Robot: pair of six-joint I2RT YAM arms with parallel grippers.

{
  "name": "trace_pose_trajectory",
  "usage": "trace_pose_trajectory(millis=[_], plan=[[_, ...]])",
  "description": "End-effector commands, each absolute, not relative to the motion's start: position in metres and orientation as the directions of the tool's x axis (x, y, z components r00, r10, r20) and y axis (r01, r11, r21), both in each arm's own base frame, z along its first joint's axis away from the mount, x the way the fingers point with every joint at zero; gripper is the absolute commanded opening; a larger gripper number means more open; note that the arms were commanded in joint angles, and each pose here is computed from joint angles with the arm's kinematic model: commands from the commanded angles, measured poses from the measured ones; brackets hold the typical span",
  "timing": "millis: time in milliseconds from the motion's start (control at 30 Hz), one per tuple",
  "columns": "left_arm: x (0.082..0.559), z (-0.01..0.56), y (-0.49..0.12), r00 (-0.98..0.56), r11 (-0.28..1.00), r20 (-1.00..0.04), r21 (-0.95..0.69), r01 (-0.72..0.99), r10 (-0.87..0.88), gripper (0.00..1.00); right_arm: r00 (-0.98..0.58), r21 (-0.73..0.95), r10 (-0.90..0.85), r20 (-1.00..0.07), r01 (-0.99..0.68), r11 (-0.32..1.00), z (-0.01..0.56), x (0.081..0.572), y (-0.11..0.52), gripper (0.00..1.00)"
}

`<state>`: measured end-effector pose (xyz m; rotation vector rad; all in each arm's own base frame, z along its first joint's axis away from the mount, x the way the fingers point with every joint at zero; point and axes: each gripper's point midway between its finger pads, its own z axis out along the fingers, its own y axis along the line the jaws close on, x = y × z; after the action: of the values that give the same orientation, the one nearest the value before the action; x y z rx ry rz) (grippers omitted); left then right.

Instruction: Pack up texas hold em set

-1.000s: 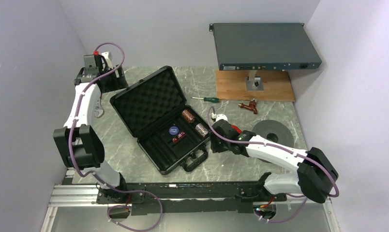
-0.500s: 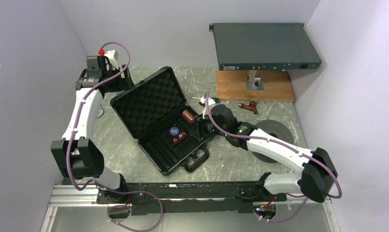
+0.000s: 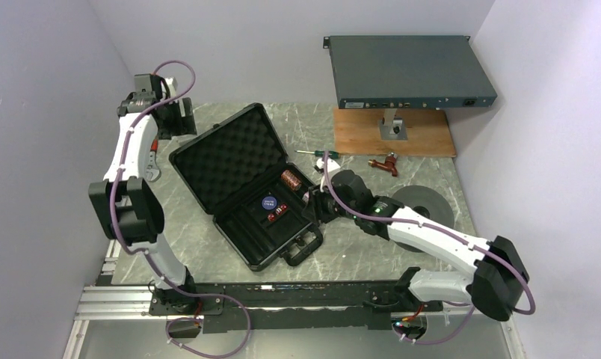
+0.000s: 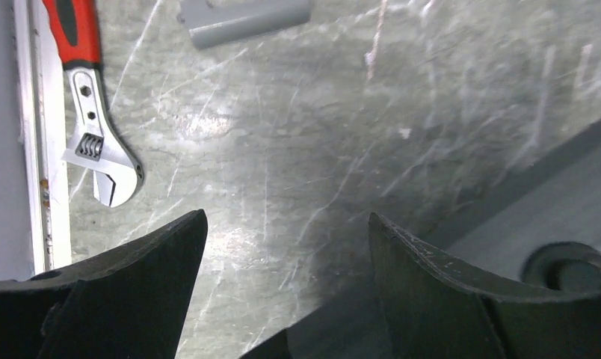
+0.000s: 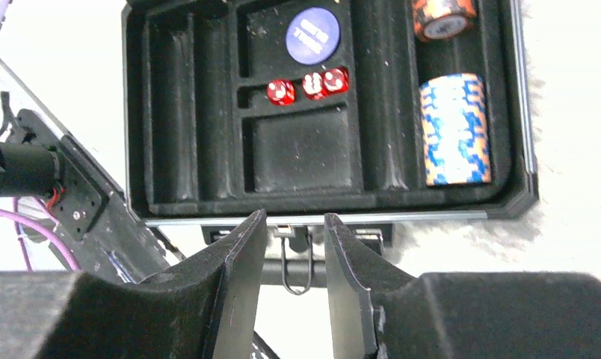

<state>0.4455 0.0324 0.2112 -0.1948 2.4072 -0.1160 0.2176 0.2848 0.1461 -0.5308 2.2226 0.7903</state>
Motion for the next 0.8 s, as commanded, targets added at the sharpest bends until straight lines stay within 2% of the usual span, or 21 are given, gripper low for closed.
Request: trace_pose_trajectory(millis=[0,133,233,467,767], plan=[[0.440,0.176,0.045,-0.823,0.991,-0.552,-0.076,-0.112,-0.136,0.84,-0.644,0.337,-0.123,-0.755,-0.542,0.770,0.146,0.215,0.263,0.37],[0.439,0.156,0.028,-0.845,0.986,-0.517,-0.156,-0.064,-0.137,0.82,-0.636,0.317,-0.130,-0.761,-0.538,0.781,0.144,0.213,0.254,0.37],[0.436,0.163,0.003,-0.836,0.971,-0.536,-0.237,0.012,-0.121,0.80,-0.631,0.307,-0.133,-0.764,-0.537,0.786,0.142,0.213,0.251,0.37],[0.419,0.202,-0.039,-0.803,0.948,-0.594,-0.282,0.147,-0.052,0.80,-0.640,0.313,-0.142,-0.755,-0.542,0.780,0.135,0.213,0.255,0.37],[0.389,0.214,-0.091,-0.790,0.918,-0.613,-0.300,0.260,0.024,0.81,-0.648,0.341,-0.125,-0.751,-0.544,0.767,0.134,0.211,0.260,0.37]])
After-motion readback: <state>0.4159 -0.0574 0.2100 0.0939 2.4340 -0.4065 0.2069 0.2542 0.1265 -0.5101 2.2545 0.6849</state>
